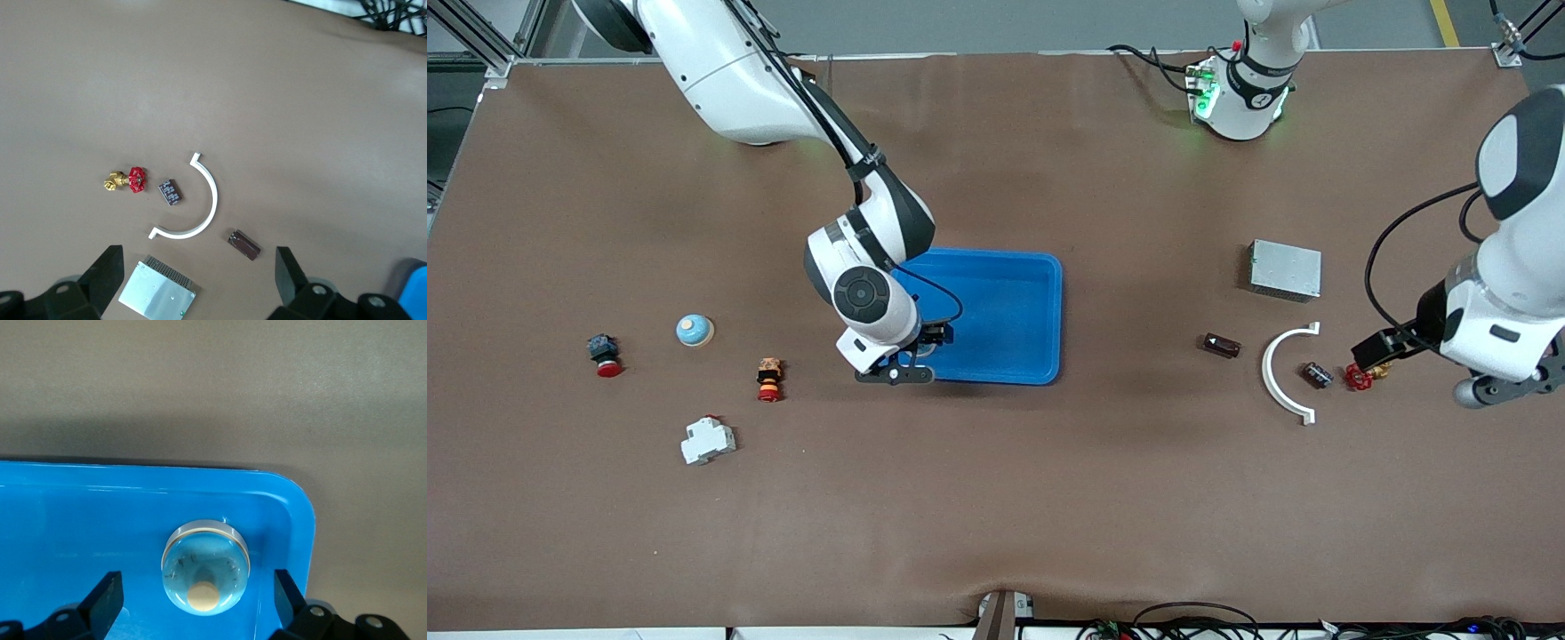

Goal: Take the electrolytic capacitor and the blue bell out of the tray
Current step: 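Grasp another bell with the right gripper while the left gripper withdraws, then carry the bell beside the white block and lower it with the right gripper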

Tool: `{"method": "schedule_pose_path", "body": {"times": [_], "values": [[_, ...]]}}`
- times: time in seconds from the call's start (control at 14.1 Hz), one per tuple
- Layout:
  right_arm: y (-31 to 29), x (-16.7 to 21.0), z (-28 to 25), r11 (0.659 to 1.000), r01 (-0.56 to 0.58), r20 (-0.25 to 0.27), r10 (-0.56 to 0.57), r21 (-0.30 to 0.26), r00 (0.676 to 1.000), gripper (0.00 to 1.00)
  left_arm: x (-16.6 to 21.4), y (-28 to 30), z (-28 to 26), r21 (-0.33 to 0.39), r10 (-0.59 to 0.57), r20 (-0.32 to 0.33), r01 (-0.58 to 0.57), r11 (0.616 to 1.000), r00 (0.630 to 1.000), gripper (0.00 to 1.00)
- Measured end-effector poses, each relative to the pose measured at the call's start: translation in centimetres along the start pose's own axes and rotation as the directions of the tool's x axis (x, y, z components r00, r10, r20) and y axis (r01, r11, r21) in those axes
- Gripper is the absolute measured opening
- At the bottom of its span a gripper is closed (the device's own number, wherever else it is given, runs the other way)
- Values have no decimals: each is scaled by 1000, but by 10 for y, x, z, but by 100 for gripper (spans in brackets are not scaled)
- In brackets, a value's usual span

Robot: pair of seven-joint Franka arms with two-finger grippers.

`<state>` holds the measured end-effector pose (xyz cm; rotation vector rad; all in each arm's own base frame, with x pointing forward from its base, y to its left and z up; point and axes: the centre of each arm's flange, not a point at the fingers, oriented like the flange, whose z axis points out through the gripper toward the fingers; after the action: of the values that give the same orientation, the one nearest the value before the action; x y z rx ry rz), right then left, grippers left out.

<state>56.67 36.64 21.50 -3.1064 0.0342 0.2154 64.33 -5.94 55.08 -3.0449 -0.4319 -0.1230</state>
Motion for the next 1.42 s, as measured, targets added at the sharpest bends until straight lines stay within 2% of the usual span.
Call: {"method": "schedule_pose_path", "body": {"times": [0.36,0.71,0.92,0.99,1.42], "values": [[-7,-5,23,1000,12,0,-12,-1,1000,100,-16,-1,-27,17,-2,9,1,1000,1000,100],[-6,-4,35,1000,10,0,-10,-1,1000,100,-35,-18,-68,41,45,17,-45,998,999,100],[-3,-2,34,1000,6,-3,-6,-3,1000,70,-55,-27,-93,55,61,15,-62,997,998,100],[-3,-2,33,1000,6,-4,-6,-3,1000,67,-63,-27,-98,49,75,16,-76,996,997,100],[-5,0,29,1000,24,-12,-24,-1,1000,67,-94,-37,-103,43,103,31,-104,994,994,100]]}}
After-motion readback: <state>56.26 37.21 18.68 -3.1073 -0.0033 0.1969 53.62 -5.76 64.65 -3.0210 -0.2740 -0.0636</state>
